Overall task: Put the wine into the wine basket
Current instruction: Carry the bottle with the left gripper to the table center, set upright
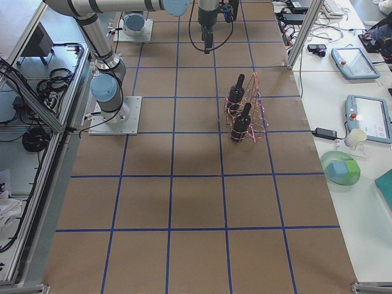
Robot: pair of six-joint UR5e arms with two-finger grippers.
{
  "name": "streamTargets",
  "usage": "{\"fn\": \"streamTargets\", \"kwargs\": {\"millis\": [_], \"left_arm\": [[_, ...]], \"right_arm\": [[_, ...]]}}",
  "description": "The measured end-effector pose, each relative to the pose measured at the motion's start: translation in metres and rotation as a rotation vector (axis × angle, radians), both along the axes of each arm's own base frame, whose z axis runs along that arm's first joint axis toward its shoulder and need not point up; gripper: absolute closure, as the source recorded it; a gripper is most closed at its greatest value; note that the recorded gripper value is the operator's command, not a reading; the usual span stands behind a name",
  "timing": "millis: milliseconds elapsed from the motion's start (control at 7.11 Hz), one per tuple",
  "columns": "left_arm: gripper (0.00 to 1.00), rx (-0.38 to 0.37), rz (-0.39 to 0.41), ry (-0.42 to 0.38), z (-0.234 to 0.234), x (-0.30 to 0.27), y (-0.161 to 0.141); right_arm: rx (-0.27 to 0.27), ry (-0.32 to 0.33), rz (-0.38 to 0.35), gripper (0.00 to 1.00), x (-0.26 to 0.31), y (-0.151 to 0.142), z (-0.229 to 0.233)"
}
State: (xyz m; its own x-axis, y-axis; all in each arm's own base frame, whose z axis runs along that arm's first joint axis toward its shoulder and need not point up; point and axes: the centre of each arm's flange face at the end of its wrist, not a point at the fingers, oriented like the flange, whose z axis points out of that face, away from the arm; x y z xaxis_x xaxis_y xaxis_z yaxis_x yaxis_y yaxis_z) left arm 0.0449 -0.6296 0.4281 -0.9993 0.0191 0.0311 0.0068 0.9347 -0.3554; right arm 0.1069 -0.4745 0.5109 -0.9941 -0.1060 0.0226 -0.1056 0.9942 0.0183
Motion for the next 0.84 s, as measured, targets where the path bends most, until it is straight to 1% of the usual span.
{"fn": "streamTargets", "kwargs": {"millis": [141,281,562,703,844], "left_arm": [[0.94,0.013,0.006,0.022,0.008,-0.045,0.016],[0.94,0.028,-0.012,0.029,0.01,-0.094,0.038],[0.94,0.049,-0.075,-0.023,0.006,-0.205,0.088],[0.94,0.039,-0.085,-0.038,0.006,-0.254,0.109],[0.95,0.03,-0.071,-0.043,0.0,-0.289,0.127]], "right_arm": [[0.0,0.0,0.0,0.0,0.0,0.0,0.0],[-0.001,0.0,0.0,0.0,0.0,0.0,0.0],[0.0,0.0,0.0,0.0,0.0,0.0,0.0],[0.0,0.0,0.001,0.0,0.0,0.0,0.0],[0.0,0.001,0.001,0.0,0.0,0.0,0.0]]}}
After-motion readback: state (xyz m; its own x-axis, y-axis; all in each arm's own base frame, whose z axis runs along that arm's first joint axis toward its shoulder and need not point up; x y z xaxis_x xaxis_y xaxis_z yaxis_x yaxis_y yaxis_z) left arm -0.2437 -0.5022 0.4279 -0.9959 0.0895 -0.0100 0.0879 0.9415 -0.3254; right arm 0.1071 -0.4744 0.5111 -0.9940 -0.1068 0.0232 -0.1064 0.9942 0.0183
